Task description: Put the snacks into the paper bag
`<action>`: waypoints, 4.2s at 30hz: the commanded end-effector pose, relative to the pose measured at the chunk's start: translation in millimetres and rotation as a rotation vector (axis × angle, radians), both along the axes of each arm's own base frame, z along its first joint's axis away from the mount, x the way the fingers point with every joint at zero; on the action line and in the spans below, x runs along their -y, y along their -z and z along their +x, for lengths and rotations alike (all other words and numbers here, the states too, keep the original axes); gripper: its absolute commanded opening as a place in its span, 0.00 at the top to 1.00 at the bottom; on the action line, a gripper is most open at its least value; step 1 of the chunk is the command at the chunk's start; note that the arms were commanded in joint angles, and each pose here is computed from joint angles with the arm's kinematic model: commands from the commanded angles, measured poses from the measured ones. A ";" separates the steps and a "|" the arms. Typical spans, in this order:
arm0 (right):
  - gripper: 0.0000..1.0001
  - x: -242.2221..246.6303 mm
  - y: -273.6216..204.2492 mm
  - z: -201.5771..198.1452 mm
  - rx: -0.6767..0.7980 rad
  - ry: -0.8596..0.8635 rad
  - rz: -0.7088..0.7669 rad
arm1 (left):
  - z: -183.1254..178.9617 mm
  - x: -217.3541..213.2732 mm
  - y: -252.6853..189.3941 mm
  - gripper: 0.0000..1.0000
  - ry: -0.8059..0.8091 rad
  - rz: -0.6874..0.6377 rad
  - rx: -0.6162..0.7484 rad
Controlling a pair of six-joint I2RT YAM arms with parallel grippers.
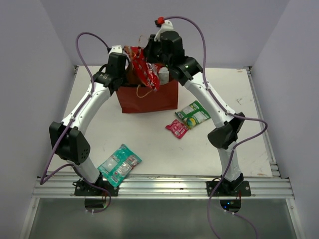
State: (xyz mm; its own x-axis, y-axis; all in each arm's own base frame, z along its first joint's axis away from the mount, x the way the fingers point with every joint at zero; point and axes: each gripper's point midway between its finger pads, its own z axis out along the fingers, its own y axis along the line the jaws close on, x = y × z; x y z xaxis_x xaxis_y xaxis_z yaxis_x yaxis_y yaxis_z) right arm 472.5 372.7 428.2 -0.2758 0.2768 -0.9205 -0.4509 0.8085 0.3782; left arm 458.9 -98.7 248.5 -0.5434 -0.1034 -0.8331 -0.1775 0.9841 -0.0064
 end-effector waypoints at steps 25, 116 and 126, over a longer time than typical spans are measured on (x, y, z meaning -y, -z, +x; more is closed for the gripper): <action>0.47 28.9 3.9 22.3 -0.002 0.208 -0.042 | -2.3 -6.7 -21.3 1.00 -0.021 -0.007 0.069; 0.08 9.6 61.7 -119.8 0.043 -0.373 -0.603 | 6.6 2.9 -13.6 1.00 0.028 -0.007 0.053; 0.12 0.2 209.4 -292.4 -0.233 -0.868 -0.868 | 6.5 3.1 -10.2 1.00 0.031 -0.001 0.038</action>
